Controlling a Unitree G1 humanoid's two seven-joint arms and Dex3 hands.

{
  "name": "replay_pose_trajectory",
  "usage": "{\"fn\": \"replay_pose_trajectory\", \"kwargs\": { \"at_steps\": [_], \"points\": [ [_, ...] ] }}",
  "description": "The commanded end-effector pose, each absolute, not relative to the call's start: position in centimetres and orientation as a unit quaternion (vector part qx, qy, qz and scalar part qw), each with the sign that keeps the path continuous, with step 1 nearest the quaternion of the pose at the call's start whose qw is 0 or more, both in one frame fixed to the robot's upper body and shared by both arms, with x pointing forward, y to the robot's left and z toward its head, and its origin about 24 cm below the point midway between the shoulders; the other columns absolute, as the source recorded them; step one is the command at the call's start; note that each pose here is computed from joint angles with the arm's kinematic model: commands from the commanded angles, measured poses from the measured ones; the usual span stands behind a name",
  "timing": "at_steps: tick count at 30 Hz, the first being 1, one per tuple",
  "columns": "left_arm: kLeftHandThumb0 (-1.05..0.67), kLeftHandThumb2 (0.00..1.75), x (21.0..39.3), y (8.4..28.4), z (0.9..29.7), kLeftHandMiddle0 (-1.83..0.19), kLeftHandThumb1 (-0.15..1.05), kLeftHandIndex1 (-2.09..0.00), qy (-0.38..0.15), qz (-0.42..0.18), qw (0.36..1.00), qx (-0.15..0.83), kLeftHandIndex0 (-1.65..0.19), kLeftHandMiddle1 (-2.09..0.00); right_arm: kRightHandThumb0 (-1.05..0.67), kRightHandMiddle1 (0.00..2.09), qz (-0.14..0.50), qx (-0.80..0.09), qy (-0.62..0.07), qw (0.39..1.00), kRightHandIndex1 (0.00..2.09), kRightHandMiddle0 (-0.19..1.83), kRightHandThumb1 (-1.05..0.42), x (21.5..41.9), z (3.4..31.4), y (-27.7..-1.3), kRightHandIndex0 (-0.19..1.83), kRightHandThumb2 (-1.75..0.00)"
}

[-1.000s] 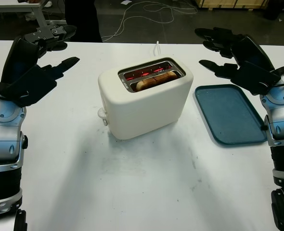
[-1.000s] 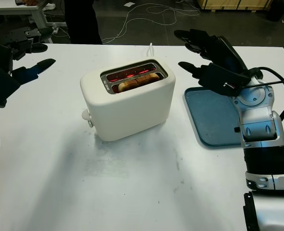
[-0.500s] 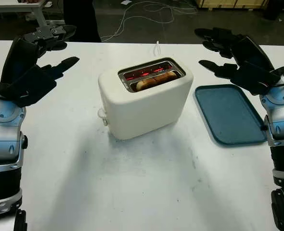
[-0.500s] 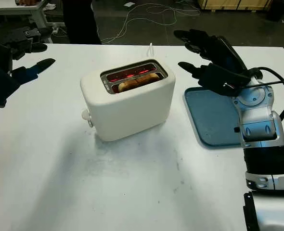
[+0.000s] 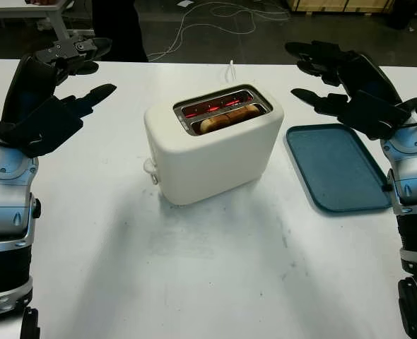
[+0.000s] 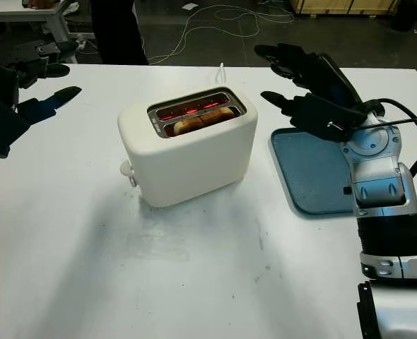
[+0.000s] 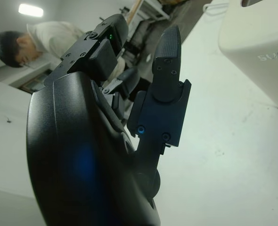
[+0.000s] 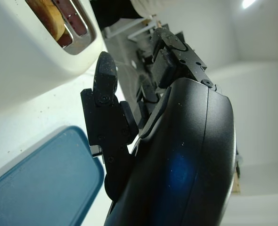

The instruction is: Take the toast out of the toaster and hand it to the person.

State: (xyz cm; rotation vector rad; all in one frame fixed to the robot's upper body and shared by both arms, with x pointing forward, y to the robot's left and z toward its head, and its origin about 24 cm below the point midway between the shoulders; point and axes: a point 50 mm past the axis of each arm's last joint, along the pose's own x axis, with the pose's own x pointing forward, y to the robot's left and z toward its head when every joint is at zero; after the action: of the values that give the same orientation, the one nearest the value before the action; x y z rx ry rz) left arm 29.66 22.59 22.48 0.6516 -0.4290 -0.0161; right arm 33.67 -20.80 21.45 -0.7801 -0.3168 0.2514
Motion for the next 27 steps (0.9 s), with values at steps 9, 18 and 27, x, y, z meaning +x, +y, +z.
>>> {"fn": "replay_pose_trajectory", "kwargs": {
  "at_steps": [9,18,27],
  "points": [
    [-0.36,0.12,29.52,22.51,22.26,-0.26,0.92,-0.12,-0.226,-0.006,0.928,0.296,-0.59,-0.88,-0.2,0.01,0.122,-0.38,-0.167,0.902,0.01,0.42,-0.92,33.58,21.95,-20.54,0.43,-0.36],
    [-0.34,0.11,29.58,22.61,22.2,-0.25,0.92,-0.14,-0.223,-0.008,0.926,0.304,-0.59,-0.9,-0.21,0.0,0.12,-0.381,-0.163,0.902,0.01,0.42,-0.92,33.58,21.82,-20.53,0.42,-0.35],
    [-0.3,0.09,29.61,22.71,22.13,-0.25,0.92,-0.15,-0.226,-0.01,0.926,0.303,-0.58,-0.91,-0.2,0.01,0.119,-0.378,-0.165,0.903,0.01,0.43,-0.92,33.61,21.77,-20.53,0.42,-0.34]
  ]
}}
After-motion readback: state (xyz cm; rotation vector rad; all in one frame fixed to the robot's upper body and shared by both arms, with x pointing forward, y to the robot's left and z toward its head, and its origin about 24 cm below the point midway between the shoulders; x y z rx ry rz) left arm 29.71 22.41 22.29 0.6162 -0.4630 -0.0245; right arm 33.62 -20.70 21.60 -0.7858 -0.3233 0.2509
